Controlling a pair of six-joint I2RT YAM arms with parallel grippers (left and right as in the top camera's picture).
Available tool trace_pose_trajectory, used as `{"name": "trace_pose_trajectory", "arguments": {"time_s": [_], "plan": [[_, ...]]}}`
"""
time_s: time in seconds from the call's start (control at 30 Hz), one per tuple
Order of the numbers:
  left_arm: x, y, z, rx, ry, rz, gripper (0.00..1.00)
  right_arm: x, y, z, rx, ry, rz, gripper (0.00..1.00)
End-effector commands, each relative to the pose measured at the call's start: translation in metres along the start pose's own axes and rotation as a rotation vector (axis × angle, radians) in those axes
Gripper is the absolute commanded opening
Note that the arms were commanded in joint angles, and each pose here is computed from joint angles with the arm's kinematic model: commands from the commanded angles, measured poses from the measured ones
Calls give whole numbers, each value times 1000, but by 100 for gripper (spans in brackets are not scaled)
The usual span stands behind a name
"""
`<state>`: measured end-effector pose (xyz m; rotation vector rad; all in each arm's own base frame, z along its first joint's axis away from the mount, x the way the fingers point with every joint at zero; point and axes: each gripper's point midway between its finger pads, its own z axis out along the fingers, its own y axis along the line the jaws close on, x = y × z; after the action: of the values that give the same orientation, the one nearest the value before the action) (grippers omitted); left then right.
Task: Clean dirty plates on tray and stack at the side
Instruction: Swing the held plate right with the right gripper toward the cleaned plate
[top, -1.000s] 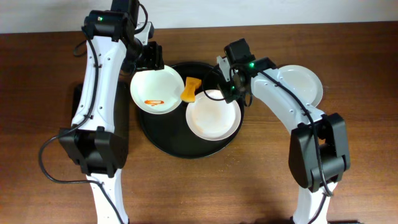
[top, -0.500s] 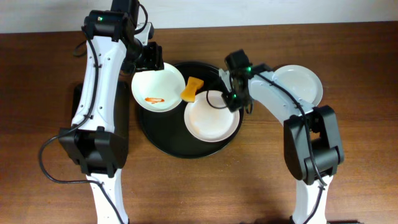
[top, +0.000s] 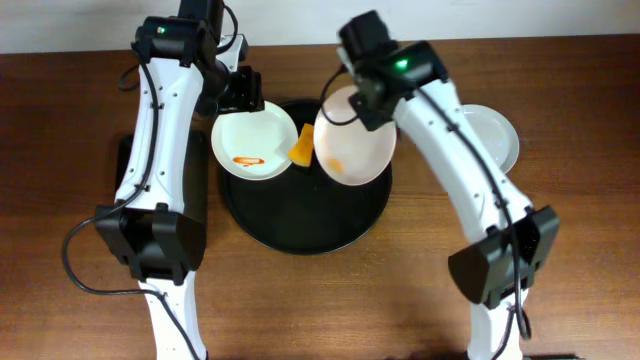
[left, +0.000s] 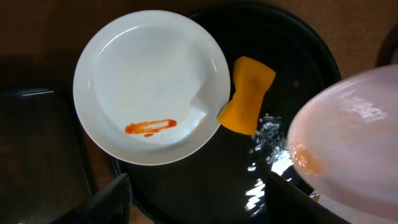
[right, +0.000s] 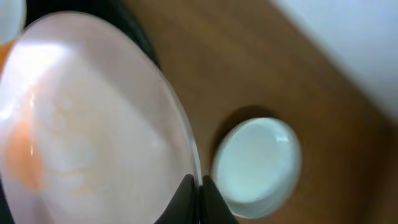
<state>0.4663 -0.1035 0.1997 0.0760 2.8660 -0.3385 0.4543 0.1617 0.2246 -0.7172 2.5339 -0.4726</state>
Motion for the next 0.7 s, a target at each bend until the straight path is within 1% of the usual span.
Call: {"name": "trace_pose_trajectory", "arguments": {"time_s": [0.0, 0.07, 0.13, 0.4, 0.5, 0.57, 0.6, 0.67], "plan": [[-3, -1, -12, 6, -31, 17, 66, -7, -12, -46, 312, -32, -59, 4], [-3, 0, -12, 5, -32, 17, 66, -6, 3, -58, 355, -38, -70, 4], [-3, 0, -12, 5, -32, 17, 66, -2, 10, -69, 409, -48, -37, 4], [0, 0, -12, 4, -21, 19, 66, -1, 14, -71, 412, -60, 10, 4], [0, 0, -12, 4, -21, 19, 66, -1, 15, -70, 397, -67, 55, 4], [0, 0, -12, 4, -20, 18, 66, 1, 21, -62, 323, -55, 98, 4], [0, 0, -12, 4, -20, 18, 66, 3, 20, -57, 296, -44, 118, 4], [0, 0, -12, 5, -20, 18, 66, 4, 11, -53, 305, -36, 151, 4]]}}
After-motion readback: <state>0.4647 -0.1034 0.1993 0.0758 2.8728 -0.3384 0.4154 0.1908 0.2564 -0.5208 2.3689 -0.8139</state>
